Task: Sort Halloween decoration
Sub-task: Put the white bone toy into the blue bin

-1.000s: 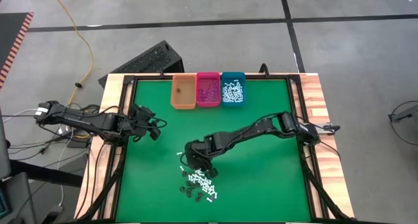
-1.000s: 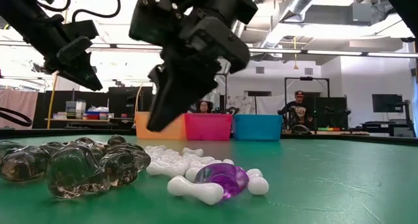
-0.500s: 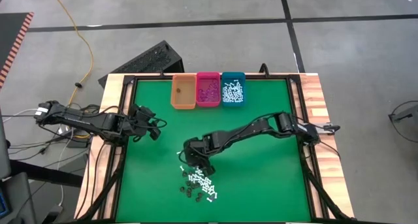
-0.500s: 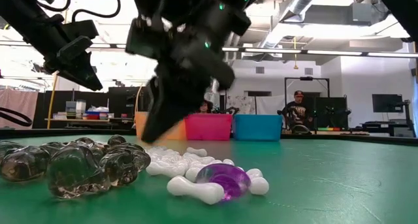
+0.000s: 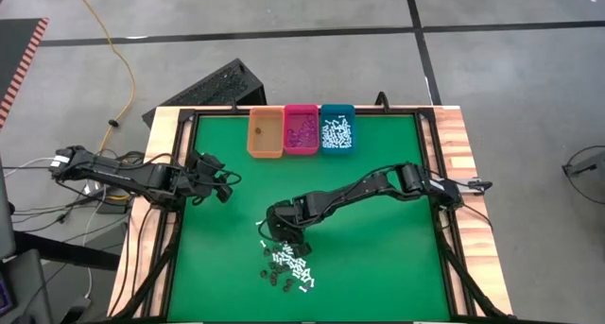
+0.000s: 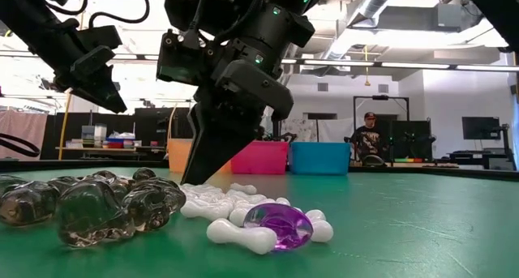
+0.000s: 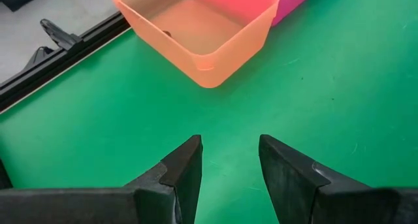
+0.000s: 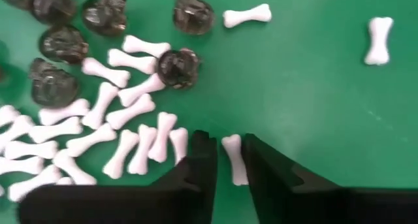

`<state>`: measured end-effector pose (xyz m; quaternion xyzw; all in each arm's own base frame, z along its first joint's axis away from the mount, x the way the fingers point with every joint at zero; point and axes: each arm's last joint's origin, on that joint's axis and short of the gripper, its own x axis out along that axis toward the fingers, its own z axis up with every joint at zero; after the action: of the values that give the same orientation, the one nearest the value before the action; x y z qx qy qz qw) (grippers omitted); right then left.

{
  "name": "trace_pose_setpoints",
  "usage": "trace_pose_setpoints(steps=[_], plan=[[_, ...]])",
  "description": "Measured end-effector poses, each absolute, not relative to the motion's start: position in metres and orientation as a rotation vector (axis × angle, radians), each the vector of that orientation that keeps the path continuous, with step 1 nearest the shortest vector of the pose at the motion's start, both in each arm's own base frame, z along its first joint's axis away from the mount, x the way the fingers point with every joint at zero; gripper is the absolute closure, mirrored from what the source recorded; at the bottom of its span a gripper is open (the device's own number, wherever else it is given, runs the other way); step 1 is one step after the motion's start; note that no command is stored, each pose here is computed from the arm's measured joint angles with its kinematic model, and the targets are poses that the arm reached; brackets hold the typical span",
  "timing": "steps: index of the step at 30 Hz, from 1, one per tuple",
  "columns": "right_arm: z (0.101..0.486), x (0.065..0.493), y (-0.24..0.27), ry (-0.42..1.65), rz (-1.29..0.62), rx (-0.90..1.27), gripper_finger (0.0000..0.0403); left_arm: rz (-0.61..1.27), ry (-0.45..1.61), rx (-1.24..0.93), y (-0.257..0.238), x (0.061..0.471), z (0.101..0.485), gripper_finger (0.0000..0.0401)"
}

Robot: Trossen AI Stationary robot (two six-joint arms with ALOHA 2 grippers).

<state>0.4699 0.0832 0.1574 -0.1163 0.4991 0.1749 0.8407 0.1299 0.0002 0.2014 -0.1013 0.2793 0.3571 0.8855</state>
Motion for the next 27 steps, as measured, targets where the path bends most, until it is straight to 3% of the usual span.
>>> trace_pose_setpoints(steps=[6, 17, 27], plan=[[0.157, 0.47, 0.081, 1.065, 0.323, -0.277, 0.0384, 0.743, 0.581, -0.211, 0.0, 0.13, 0.201, 0.0257], [0.186, 0.464, 0.06, 1.037, 0.278, -0.264, 0.0387, 0.743, 0.58, -0.211, 0.0, 0.13, 0.201, 0.0257], [0.259, 0.424, -0.047, 1.097, 0.032, -0.266, 0.0387, 0.738, 0.584, -0.213, 0.0, 0.13, 0.201, 0.0257]])
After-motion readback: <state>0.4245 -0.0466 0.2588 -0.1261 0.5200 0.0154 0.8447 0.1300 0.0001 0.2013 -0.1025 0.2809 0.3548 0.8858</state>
